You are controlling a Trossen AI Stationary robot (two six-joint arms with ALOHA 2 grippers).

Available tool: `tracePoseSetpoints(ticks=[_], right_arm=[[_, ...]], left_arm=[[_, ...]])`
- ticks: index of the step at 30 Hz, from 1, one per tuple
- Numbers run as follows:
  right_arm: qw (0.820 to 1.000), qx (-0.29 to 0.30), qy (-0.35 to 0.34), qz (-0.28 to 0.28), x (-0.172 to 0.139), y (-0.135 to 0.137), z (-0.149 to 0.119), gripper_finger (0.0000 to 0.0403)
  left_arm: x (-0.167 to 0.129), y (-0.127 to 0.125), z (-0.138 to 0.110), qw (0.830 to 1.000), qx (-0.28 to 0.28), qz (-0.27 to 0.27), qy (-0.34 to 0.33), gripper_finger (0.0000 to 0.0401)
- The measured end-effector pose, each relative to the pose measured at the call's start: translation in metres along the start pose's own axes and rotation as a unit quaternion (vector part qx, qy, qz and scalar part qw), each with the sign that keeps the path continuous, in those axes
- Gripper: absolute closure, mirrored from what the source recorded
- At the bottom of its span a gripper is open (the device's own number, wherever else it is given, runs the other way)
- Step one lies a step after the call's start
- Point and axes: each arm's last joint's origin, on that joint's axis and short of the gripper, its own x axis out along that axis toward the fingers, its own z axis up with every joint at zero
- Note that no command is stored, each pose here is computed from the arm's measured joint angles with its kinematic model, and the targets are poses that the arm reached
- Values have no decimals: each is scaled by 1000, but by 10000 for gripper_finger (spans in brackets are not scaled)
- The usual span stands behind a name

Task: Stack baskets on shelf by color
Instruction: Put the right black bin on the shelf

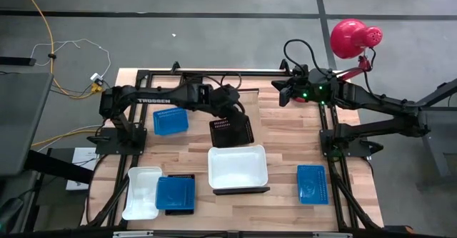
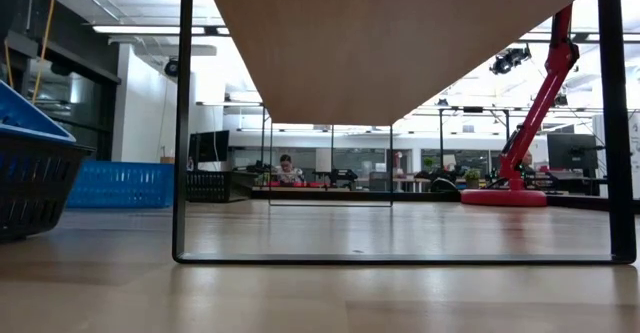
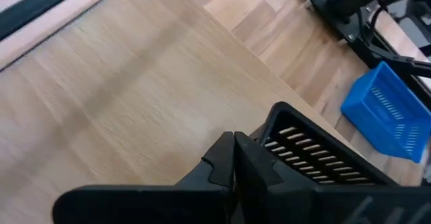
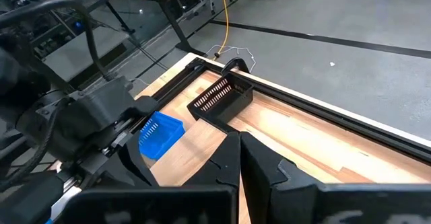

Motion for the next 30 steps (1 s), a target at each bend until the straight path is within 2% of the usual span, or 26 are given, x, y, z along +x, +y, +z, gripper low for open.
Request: tracePoseSetpoints(ticks=[16, 19, 22, 25, 27, 30], right_arm=[[1000, 0, 0, 1, 0, 0, 0, 403], [1000, 0, 0, 2, 0, 0, 0, 403], [1000, 0, 0, 1, 0, 0, 0, 403], [1000, 0, 0, 1, 0, 0, 0, 403], [1000, 0, 0, 1, 0, 0, 0, 403], [1000, 0, 0, 1, 0, 0, 0, 403]], left_arm=[[-4, -19, -8, 998, 17, -52, -2, 401], [-9, -19, -2, 999, 17, -32, -31, 401], [-24, -16, 14, 997, 16, -12, -79, 401], [-16, -3, 21, 999, -2, -8, -50, 401], [-3, 5, 18, 1000, -8, 15, -22, 401], [4, 5, 15, 1000, -6, 23, -12, 401]])
